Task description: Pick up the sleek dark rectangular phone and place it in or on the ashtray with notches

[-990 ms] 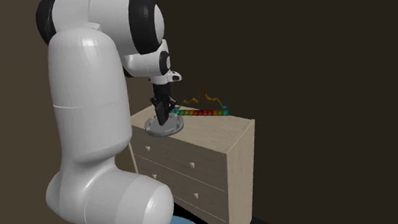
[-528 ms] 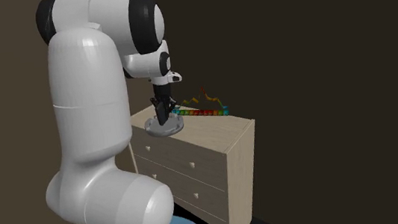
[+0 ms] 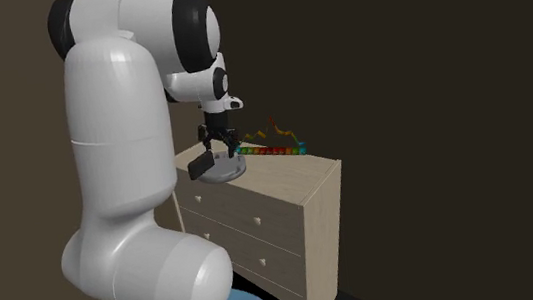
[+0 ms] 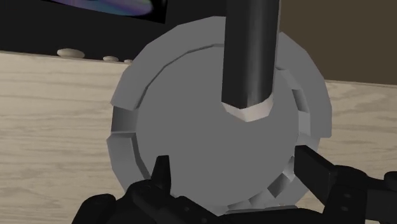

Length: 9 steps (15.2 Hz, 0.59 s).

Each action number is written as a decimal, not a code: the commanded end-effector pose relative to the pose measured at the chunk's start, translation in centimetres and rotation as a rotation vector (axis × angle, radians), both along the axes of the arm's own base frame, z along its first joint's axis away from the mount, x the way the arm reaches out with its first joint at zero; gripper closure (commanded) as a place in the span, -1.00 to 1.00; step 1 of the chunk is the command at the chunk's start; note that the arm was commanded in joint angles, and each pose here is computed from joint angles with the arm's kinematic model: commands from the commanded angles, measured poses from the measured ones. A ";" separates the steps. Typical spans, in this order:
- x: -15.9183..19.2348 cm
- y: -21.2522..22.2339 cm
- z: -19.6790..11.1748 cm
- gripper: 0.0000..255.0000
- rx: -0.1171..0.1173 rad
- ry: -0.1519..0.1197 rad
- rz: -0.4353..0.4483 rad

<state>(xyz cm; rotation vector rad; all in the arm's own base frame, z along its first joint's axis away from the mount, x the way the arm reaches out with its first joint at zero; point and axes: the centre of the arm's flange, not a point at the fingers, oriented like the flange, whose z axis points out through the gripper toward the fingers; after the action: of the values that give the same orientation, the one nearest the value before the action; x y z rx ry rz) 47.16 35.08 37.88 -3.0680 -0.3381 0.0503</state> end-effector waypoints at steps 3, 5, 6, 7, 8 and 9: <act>0.0 -0.3 3.5 -1.00 0.000 0.001 0.000; 0.0 -0.3 3.5 -1.00 0.000 0.001 0.000; 0.0 -0.3 3.5 -1.00 0.000 0.001 0.000; 0.0 -0.3 3.5 -1.00 0.000 0.001 0.000; 0.0 -0.3 3.5 -1.00 0.000 0.001 0.000; 0.0 -0.3 3.5 -1.00 0.000 0.001 0.000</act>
<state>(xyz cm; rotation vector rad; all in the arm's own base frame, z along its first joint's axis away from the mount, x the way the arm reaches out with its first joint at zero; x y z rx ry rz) 47.13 34.76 41.35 -3.0683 -0.3384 0.0513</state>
